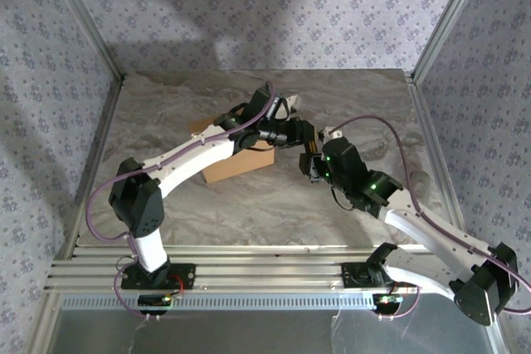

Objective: Unpack the express box

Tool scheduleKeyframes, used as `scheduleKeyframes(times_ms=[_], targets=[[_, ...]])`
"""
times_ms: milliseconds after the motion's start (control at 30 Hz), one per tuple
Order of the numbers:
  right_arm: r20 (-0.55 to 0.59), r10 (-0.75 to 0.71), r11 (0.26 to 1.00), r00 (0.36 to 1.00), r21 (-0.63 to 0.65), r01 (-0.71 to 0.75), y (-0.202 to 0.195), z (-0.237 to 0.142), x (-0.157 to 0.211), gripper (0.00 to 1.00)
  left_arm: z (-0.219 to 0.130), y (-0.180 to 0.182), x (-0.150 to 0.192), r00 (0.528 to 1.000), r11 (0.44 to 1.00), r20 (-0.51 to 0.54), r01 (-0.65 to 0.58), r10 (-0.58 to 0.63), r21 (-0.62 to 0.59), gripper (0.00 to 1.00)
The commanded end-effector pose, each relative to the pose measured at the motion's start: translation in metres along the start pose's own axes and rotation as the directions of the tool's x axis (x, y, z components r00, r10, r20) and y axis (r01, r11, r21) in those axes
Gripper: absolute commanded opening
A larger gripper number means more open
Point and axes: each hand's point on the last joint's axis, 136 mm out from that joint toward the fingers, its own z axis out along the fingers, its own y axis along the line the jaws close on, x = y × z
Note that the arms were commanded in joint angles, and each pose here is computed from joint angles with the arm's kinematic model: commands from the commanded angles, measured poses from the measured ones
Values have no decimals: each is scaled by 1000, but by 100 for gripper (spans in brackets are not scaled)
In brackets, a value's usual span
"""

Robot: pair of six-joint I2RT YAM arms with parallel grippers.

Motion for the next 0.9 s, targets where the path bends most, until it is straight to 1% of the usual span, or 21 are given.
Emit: scheduleKeyframes(times_ms=[0,67,133,233,333,400,467,567,600,700,800,867], targets=[[3,30,999,1000,34,-30,-11,-5,4,0,-32,-24,-20,993,998,113,-45,41,37,48],[-2,39,998,999,43,-39,-14,-6,7,0,-37,-23,-21,991,998,124,-45,40,35,58],[-4,47,998,999,51,-47,-17,-6,10,0,-42,-18,-23,991,999,129,-40,37,25,62],[-2,58,995,998,78,-58,-24,-6,12,0,-52,1,-22,992,999,122,-24,27,-21,64],[2,69,993,998,99,-69,-30,-2,12,0,-72,32,-20,992,996,127,19,-7,-93,64],[6,76,990,997,116,-76,-34,3,9,0,-97,57,-20,986,989,159,60,-39,-135,63],[9,78,989,997,123,-79,-36,9,4,0,-127,82,-20,974,979,218,101,-61,-177,63],[3,73,988,997,133,-73,-38,25,-7,0,-183,123,-17,936,943,344,178,-75,-280,63],[7,68,989,998,134,-68,-37,31,-14,0,-203,137,-15,920,922,387,205,-67,-328,63],[-1,56,986,998,158,-55,-37,53,-28,0,-249,172,-6,880,851,472,282,-46,-444,63],[12,66,982,998,175,-68,-40,80,-46,0,-270,200,6,862,800,501,354,-79,-484,63],[20,101,976,995,192,-103,-45,97,-54,0,-270,214,11,851,793,509,397,-129,-462,63]])
